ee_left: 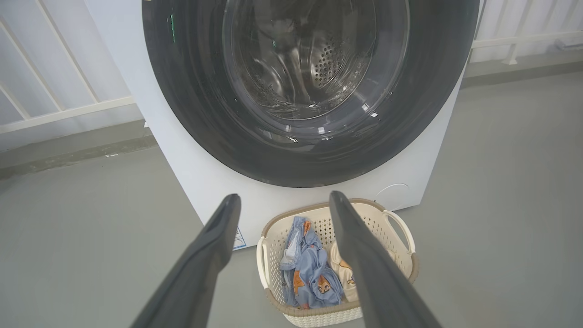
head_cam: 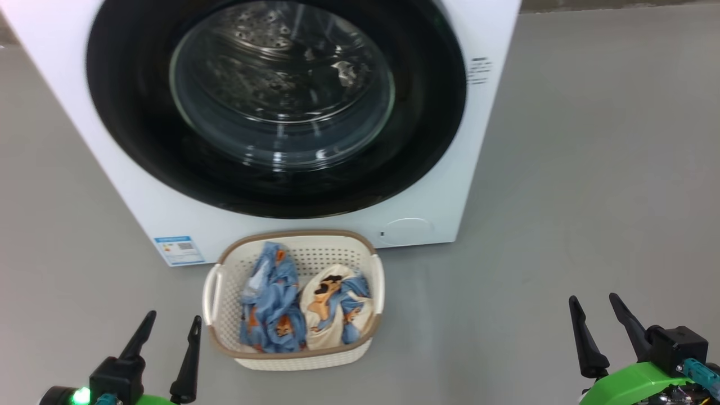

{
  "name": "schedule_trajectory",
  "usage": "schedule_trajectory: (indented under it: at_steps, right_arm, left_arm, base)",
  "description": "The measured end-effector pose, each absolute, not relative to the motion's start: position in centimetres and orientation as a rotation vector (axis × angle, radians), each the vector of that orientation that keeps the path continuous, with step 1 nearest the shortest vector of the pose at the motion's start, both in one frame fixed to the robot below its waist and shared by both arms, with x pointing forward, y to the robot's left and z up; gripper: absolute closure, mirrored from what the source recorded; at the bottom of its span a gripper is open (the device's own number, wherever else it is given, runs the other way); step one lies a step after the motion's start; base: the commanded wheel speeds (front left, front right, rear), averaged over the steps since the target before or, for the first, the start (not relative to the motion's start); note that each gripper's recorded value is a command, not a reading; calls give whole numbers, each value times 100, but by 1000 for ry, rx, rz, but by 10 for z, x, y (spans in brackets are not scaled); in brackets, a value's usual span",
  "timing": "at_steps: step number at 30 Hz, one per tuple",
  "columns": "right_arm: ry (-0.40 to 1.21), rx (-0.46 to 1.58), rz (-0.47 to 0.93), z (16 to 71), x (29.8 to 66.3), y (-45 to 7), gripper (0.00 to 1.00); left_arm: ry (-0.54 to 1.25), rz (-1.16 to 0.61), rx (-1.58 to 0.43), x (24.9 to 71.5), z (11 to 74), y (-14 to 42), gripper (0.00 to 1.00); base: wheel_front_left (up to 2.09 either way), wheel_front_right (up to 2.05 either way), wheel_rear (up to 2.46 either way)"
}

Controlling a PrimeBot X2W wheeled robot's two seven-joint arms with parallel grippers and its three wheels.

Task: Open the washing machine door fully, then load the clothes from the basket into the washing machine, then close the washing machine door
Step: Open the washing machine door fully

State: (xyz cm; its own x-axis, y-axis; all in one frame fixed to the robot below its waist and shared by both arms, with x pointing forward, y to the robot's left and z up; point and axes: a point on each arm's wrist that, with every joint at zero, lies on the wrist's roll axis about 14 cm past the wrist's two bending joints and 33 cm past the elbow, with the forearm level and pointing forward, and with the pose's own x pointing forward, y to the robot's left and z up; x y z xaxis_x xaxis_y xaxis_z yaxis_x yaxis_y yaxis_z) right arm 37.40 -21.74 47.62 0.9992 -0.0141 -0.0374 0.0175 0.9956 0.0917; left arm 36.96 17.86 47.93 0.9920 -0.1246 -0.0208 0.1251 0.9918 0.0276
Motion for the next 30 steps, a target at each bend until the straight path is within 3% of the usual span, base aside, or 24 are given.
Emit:
schedule_trajectory:
  at_steps: [16, 29, 30]
  right_arm:
    - [38, 94, -24, 476, 373, -220, 0]
    - [34, 121, -24, 476, 372, -217, 0]
    - [34, 131, -19, 476, 372, -215, 22]
  left_arm:
    - [10, -114, -2, 374, 482, 178, 0]
    - [0, -133, -6, 373, 485, 171, 0]
    - [-1, -134, -10, 373, 485, 170, 0]
  base:
    - [112, 109, -221]
    - [17, 17, -34]
    - [0, 0, 0]
